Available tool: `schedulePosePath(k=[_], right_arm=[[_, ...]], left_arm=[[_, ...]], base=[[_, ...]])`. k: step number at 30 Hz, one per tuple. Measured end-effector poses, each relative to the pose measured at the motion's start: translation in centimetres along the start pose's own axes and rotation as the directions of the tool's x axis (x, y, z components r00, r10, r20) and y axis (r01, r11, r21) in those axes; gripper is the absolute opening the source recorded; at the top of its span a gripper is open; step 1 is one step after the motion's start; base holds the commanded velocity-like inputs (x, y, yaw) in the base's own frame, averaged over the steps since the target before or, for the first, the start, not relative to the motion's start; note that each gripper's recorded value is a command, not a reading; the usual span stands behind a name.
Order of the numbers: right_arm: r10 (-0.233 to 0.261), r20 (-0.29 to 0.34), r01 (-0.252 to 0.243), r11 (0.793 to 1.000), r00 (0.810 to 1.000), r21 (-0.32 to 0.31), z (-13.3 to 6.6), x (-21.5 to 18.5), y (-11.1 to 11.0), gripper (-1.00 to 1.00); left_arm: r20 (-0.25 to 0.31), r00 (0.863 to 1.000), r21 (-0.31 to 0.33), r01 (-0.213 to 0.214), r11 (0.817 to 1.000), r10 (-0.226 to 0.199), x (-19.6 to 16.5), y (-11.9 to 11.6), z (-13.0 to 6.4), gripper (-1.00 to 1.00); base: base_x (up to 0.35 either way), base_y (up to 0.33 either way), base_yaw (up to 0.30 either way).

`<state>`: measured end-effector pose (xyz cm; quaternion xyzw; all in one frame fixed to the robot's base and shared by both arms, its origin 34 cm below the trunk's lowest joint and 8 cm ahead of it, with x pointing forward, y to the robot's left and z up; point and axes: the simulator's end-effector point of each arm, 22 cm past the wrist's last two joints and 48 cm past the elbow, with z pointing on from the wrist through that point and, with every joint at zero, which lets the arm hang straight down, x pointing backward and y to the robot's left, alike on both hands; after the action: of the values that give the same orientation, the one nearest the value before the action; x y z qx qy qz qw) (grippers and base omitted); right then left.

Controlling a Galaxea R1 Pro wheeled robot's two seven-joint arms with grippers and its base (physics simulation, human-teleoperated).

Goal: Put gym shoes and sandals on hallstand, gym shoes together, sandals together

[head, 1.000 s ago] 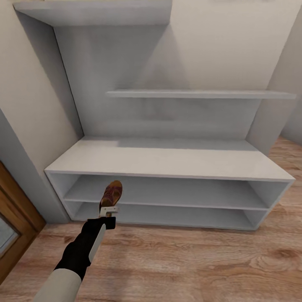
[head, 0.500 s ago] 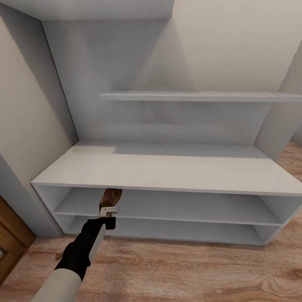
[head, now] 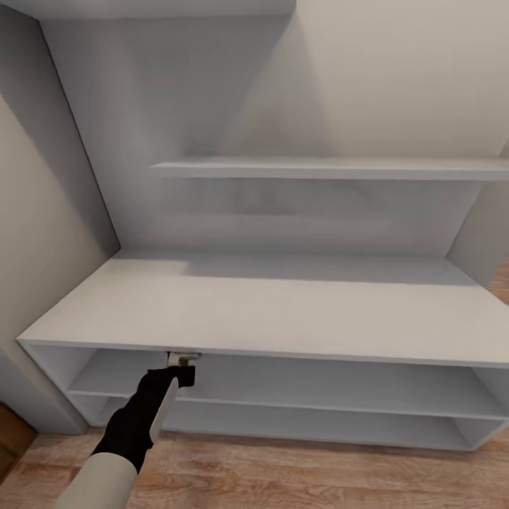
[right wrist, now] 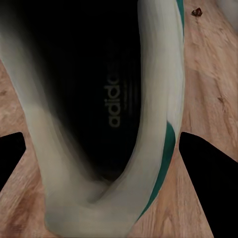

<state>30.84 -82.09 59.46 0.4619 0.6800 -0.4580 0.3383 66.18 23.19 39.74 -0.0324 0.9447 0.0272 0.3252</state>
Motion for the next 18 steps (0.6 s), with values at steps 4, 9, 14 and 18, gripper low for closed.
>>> schedulePosePath(k=[4,9,14,18], right_arm=[[-0.001,0.000,0.001,1.000,1.000,0.001,0.01,0.02,-0.01,-1.00],[-0.001,-0.001,0.001,1.000,1.000,0.001,0.00,0.05,0.01,-1.00],[-0.001,0.000,0.001,1.000,1.000,0.001,0.00,0.04,0.02,-1.00],[-0.001,0.000,0.001,1.000,1.000,0.001,0.00,0.04,0.02,-1.00]], left_arm=[[-0.001,1.000,0.000,0.000,1.000,0.000,0.03,0.00,0.03,-1.00],[-0.001,1.000,0.000,-0.001,1.000,0.001,0.05,0.00,0.05,-1.00],[-0.001,1.000,0.000,-0.001,1.000,0.001,0.06,-0.01,0.05,-1.00],[-0.001,1.000,0.000,-0.003,1.000,0.003,0.07,-0.03,0.05,1.00]], base=[[0.177,0.000,0.000],[0.026,0.000,0.000],[0.003,0.000,0.000],[0.000,0.000,0.000]])
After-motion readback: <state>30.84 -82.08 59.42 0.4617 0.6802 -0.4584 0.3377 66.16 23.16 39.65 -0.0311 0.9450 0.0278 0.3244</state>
